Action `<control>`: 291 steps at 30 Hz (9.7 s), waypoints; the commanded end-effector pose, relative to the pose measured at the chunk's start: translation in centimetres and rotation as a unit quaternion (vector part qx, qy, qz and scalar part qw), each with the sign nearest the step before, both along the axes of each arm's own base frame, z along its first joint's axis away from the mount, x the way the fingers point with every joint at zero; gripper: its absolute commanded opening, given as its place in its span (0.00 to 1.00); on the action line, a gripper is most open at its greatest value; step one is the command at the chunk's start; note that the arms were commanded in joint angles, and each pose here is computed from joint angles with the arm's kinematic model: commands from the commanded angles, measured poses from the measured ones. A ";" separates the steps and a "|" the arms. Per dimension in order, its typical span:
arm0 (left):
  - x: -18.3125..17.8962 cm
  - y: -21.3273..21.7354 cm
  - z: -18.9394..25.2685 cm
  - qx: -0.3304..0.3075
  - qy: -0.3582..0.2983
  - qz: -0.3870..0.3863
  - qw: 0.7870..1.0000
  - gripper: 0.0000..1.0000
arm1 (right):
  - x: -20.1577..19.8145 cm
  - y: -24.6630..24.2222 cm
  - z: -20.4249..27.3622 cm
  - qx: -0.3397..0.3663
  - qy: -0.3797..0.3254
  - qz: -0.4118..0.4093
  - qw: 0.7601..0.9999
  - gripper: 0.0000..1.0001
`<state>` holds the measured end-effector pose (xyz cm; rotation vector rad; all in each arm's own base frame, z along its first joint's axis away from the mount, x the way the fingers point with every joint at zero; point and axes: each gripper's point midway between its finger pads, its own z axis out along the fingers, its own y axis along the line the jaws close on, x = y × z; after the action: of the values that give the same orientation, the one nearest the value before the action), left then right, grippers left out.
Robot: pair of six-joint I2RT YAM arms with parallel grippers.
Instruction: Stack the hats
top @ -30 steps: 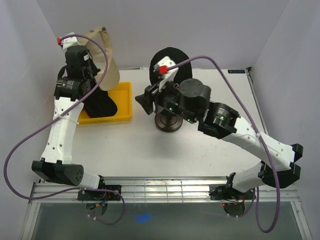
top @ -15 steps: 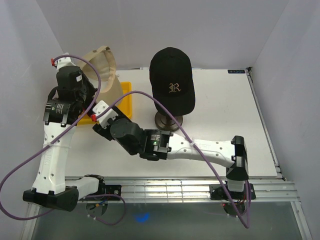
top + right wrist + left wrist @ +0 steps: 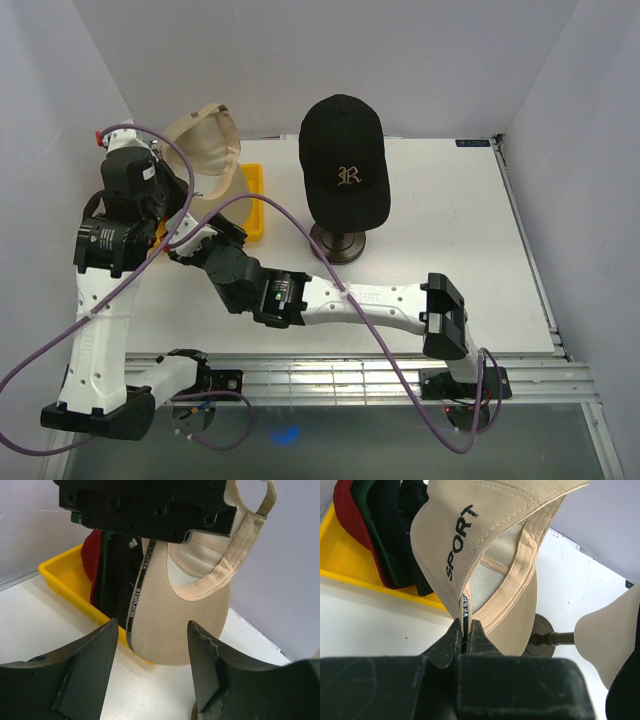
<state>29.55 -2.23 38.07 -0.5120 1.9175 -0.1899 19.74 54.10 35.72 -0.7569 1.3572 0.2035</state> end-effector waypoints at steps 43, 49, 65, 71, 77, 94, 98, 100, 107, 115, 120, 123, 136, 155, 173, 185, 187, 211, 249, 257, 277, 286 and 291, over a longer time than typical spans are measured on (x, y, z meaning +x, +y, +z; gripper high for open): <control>-3.3 -3.6 23.5 -0.062 -0.331 -0.114 0.935 0.69 | -0.3 -6.8 13.0 0.216 0.092 0.074 0.969 0.08; -5.2 -2.2 29.1 -0.056 -0.402 -0.085 0.910 0.69 | 0.1 -9.4 15.6 0.288 0.126 0.090 0.945 0.08; -3.3 -1.9 24.3 -0.053 -0.367 -0.070 0.926 0.69 | 5.0 -22.4 22.8 0.619 0.241 0.158 0.731 0.08; -0.8 -2.7 20.5 -0.053 -0.321 -0.081 0.942 0.69 | 5.5 -25.5 20.6 0.692 0.275 0.164 0.648 0.08; 1.1 -3.4 17.3 -0.054 -0.287 -0.093 0.952 0.68 | 4.8 -30.2 19.6 0.754 0.254 0.149 0.587 0.08; 2.8 -4.2 14.4 -0.053 -0.254 -0.106 0.960 0.66 | 5.6 -31.4 15.1 0.809 0.289 0.154 0.488 0.08; 2.8 -4.1 14.3 -0.049 -0.252 -0.105 0.961 0.67 | 5.5 -32.0 14.4 0.819 0.288 0.155 0.471 0.08; 2.9 -4.2 14.2 -0.049 -0.251 -0.106 0.961 0.66 | 5.6 -32.1 14.1 0.819 0.289 0.148 0.473 0.08; 3.2 -4.2 13.5 -0.051 -0.244 -0.105 0.963 0.66 | 5.5 -32.1 12.8 0.820 0.302 0.145 0.464 0.08; 3.3 -4.1 13.1 -0.050 -0.239 -0.102 0.964 0.66 | 5.8 -31.2 10.9 0.810 0.332 0.130 0.466 0.08; 3.2 -4.0 12.8 -0.049 -0.237 -0.100 0.965 0.65 | 6.0 -31.0 9.7 0.804 0.341 0.114 0.474 0.08; 3.2 -4.0 12.6 -0.049 -0.236 -0.100 0.965 0.66 | 6.0 -30.8 9.2 0.801 0.348 0.112 0.475 0.08; 3.4 -3.8 11.7 -0.045 -0.226 -0.095 0.968 0.65 | 6.5 -30.6 6.0 0.787 0.370 0.073 0.488 0.08; 4.0 -3.8 10.3 -0.045 -0.212 -0.093 0.972 0.65 | 7.2 -29.8 1.2 0.747 0.408 0.006 0.525 0.08; 5.1 -4.2 8.1 -0.051 -0.190 -0.097 0.976 0.64 | 7.5 -30.3 -3.9 0.729 0.435 -0.049 0.526 0.08; 5.2 -4.1 7.3 -0.047 -0.183 -0.092 0.978 0.64 | 7.5 -30.4 -6.4 0.735 0.457 -0.055 0.498 0.08; 5.2 -4.0 7.1 -0.045 -0.181 -0.092 0.978 0.64 | 7.5 -30.7 -6.9 0.736 0.457 -0.059 0.495 0.08; 5.5 -3.7 6.3 -0.038 -0.175 -0.085 0.980 0.64 | 6.8 -32.3 -4.6 0.733 0.442 -0.065 0.513 0.47; 14.5 10.0 -12.4 0.086 0.063 0.159 0.981 0.67 | 2.1 -38.7 -3.7 0.496 0.298 -0.111 0.808 0.51; 17.0 11.6 -16.5 0.102 0.106 0.170 0.974 0.67 | 2.7 -37.7 -3.4 0.457 0.296 -0.106 0.832 0.47; 17.5 11.2 -23.3 0.091 0.159 0.151 0.971 0.54 | 3.5 -35.5 -4.8 0.428 0.315 -0.088 0.842 0.47; 17.7 10.5 -23.1 0.076 0.157 0.136 0.975 0.08 | 3.5 -35.2 -4.5 0.425 0.316 -0.080 0.844 0.47; 18.1 10.2 -20.6 0.069 0.136 0.127 0.980 0.00 | 3.4 -34.9 -4.1 0.414 0.311 -0.068 0.853 0.45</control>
<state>46.79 8.37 13.96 -0.7244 2.1519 0.2557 23.01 18.92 28.14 0.2141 1.8073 0.8768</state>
